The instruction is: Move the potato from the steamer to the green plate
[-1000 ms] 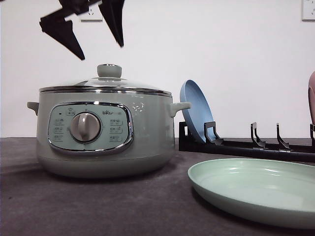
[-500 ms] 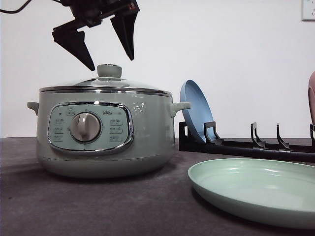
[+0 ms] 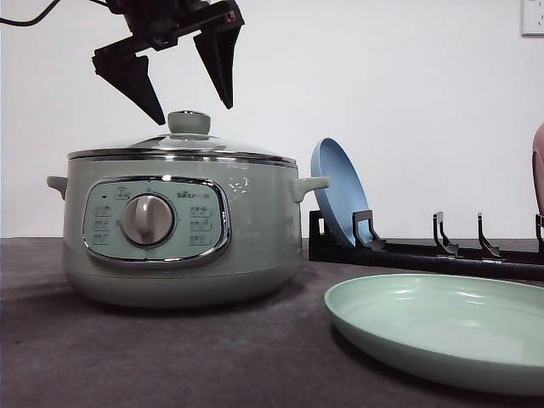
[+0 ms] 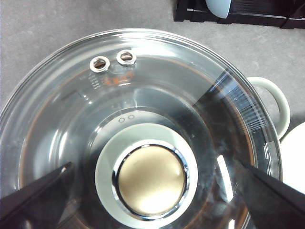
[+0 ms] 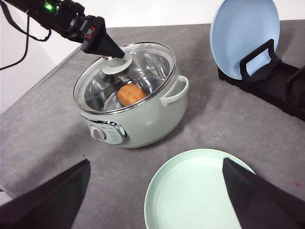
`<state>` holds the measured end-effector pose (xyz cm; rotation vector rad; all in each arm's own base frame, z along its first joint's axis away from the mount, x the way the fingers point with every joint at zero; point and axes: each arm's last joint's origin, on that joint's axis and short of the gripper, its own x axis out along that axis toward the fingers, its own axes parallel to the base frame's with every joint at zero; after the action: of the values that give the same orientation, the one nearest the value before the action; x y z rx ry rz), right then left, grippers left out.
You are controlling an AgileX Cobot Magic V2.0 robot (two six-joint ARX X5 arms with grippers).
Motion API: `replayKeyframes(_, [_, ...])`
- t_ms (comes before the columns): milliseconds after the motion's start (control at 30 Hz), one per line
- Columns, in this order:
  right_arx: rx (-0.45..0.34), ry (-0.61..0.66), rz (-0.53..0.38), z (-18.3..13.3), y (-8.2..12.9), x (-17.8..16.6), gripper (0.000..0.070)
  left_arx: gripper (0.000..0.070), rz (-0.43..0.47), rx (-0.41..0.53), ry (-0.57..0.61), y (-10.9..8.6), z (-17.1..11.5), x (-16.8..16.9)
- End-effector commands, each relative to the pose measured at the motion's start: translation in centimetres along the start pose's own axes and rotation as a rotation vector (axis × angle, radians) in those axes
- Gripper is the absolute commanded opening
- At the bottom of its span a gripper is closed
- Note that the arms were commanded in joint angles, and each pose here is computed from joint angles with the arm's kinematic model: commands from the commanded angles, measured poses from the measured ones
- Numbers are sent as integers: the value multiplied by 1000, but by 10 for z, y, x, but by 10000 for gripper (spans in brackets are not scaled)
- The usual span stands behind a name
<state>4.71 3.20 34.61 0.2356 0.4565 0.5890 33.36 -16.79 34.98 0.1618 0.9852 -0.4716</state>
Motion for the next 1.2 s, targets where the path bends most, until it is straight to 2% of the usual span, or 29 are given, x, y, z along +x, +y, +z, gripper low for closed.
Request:
replayKeyframes(0, [6,-14,7,3,2,-2,560,700,2,20,0,-2,5,7])
replayKeyframes(233, [7,-10,5,3,1,-2,560,698,3,5,29,-2,4,15])
replayKeyframes(500, [7,-11,5,3,1,-2,560,447,25,7,42,-3,4,20])
replayKeyframes(633, [5,-10,5,3,1,-2,560,375,54,4,57,-2,2,20])
replayKeyframes(800, [4,-12,1,3,1,-2,560,229,54,3,61,-2,2,20])
replayKeyframes(967, [4,-12,1,3,1,-2,560,201,54,4,56,-2,3,20])
replayKeyframes(1100, [4,-12,1,3,1,-2,560,13,54,4,58,-2,2,20])
replayKeyframes(1167, [4,-12,1,3,1,-2,560,0,54,4,58,-2,2,20])
